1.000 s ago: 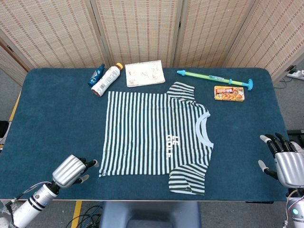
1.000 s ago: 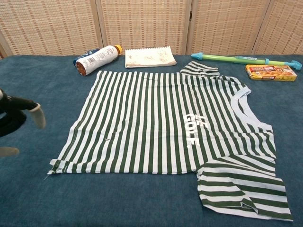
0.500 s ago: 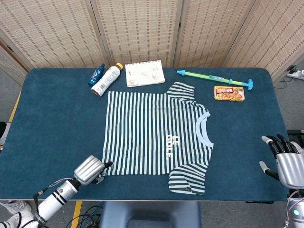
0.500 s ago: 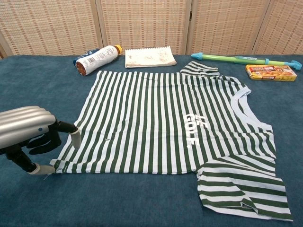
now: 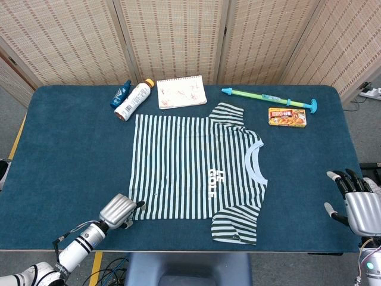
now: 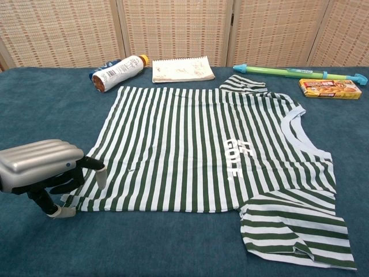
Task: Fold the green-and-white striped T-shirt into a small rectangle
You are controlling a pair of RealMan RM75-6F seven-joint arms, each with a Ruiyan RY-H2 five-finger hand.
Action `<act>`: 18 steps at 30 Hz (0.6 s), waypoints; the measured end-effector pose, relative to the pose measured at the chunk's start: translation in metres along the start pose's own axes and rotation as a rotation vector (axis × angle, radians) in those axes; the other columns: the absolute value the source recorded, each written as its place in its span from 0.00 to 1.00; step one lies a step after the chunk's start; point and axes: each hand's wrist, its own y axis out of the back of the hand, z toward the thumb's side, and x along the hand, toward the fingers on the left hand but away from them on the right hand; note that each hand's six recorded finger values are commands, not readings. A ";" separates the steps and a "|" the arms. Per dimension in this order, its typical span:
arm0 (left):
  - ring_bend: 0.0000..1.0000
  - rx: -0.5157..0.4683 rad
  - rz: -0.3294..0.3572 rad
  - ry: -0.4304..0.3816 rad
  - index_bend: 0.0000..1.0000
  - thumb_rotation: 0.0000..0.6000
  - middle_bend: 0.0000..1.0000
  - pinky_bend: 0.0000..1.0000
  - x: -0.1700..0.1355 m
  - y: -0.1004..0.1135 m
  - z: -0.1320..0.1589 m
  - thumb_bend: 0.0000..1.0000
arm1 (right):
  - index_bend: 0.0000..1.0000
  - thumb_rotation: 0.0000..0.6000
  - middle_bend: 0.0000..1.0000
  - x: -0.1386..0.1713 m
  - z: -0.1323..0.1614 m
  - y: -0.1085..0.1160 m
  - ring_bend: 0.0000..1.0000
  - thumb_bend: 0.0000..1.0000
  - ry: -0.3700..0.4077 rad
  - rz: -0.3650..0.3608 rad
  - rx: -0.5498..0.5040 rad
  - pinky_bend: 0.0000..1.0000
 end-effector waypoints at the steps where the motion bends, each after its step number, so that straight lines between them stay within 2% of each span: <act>1: 0.86 -0.001 -0.002 0.000 0.42 1.00 0.91 1.00 0.001 0.000 0.001 0.22 | 0.17 1.00 0.20 0.000 0.000 0.000 0.14 0.25 -0.001 0.000 0.000 0.22; 18: 0.86 -0.010 -0.012 0.028 0.43 1.00 0.91 1.00 0.012 -0.006 0.004 0.22 | 0.17 1.00 0.20 0.004 -0.006 -0.002 0.14 0.25 -0.019 0.005 -0.001 0.22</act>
